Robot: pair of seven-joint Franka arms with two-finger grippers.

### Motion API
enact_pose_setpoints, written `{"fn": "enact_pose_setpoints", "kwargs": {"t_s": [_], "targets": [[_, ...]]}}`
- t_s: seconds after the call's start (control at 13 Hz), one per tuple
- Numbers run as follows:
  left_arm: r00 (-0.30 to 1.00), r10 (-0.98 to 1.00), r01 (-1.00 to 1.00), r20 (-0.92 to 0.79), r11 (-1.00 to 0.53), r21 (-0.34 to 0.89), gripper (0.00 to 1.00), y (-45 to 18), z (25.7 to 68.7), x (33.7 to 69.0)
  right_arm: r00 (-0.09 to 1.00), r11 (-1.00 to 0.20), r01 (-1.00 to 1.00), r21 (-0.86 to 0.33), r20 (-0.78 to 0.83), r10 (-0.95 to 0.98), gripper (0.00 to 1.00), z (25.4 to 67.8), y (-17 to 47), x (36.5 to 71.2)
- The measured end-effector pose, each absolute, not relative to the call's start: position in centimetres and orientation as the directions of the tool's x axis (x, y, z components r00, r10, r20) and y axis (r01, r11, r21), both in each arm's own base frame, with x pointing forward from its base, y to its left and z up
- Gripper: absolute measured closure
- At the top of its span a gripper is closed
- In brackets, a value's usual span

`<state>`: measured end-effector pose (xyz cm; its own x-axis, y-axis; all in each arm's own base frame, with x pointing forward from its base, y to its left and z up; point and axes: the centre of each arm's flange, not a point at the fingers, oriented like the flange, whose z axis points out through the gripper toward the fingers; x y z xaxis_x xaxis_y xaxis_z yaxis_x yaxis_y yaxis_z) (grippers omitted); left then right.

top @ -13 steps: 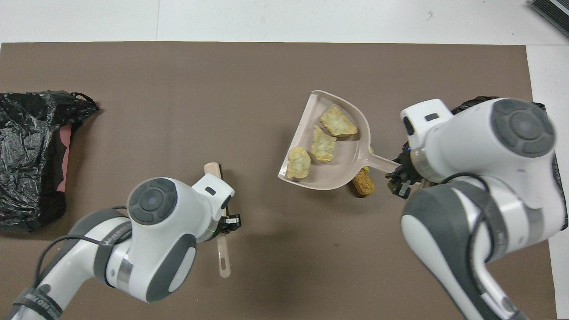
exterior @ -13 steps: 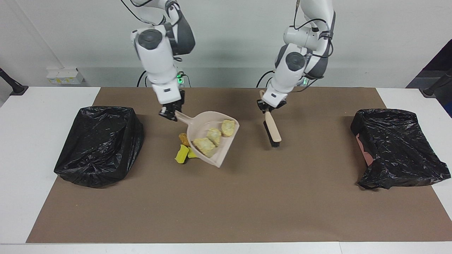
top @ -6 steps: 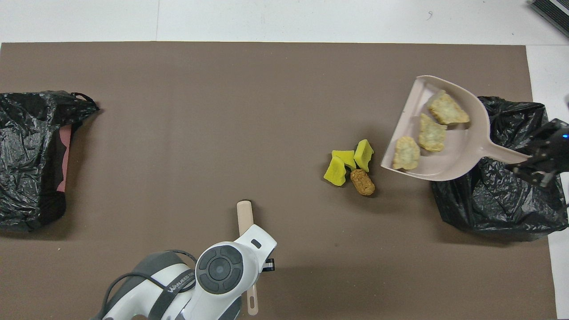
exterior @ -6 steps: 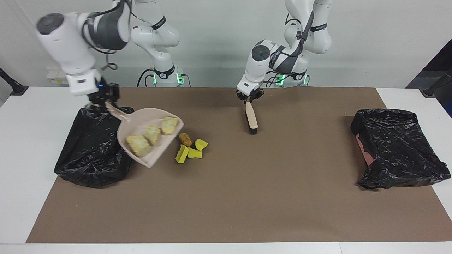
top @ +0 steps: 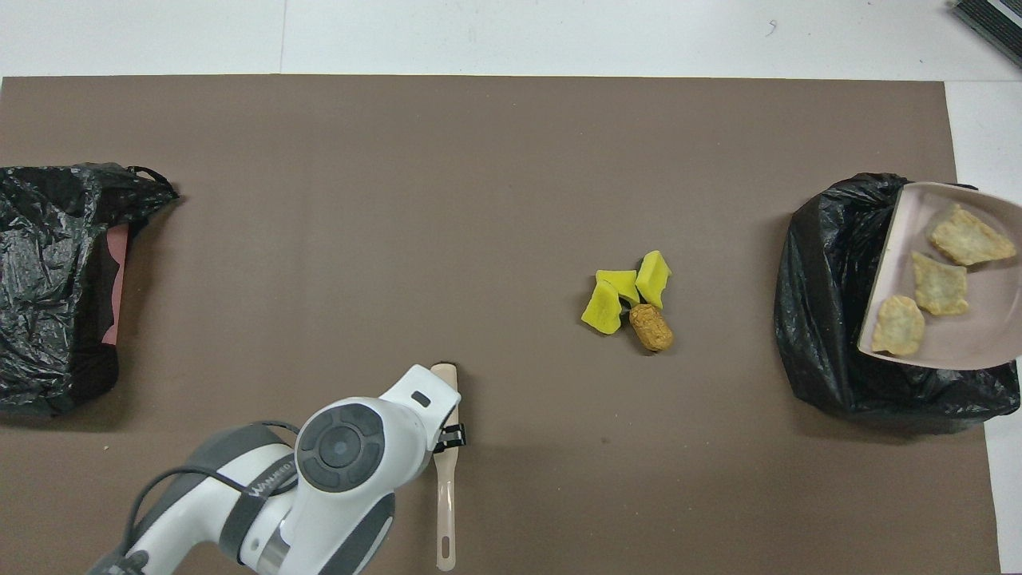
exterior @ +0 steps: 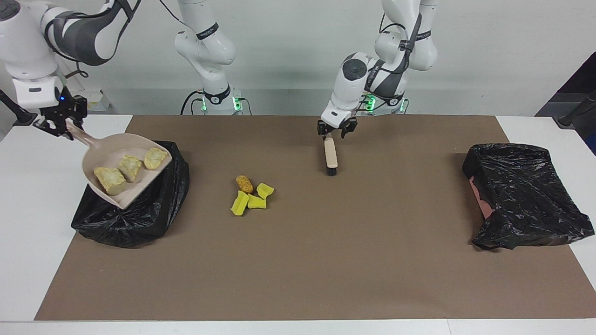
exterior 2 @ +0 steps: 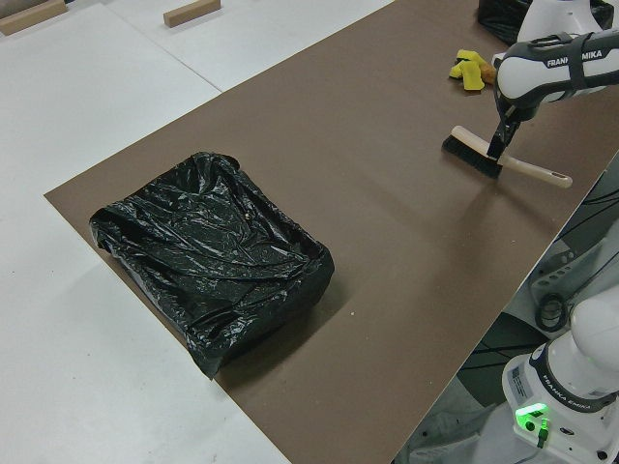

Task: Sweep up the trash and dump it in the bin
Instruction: 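Tip the dustpan over the black bag with the right gripper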

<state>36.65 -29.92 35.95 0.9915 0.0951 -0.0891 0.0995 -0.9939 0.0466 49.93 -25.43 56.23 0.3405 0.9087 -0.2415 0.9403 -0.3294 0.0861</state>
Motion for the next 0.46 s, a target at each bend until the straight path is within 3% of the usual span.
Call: {"fn": "enact_pose_setpoints", "kwargs": {"t_s": [0.08, 0.46], "targets": [[0.992, 0.105, 0.109, -0.066, -0.992, 0.058, 0.00, -28.2, 36.9, 38.8, 0.304, -0.293, 0.953, 0.079, -0.274, 0.913, 0.67, 56.3, -25.9, 49.8], [0.990, 0.126, 0.117, 0.065, -0.985, 0.130, 0.00, -18.7, 42.6, 49.4, 0.140, -0.148, 0.989, 0.019, -0.468, 0.872, 0.67, 55.0, -24.7, 50.9]]}}
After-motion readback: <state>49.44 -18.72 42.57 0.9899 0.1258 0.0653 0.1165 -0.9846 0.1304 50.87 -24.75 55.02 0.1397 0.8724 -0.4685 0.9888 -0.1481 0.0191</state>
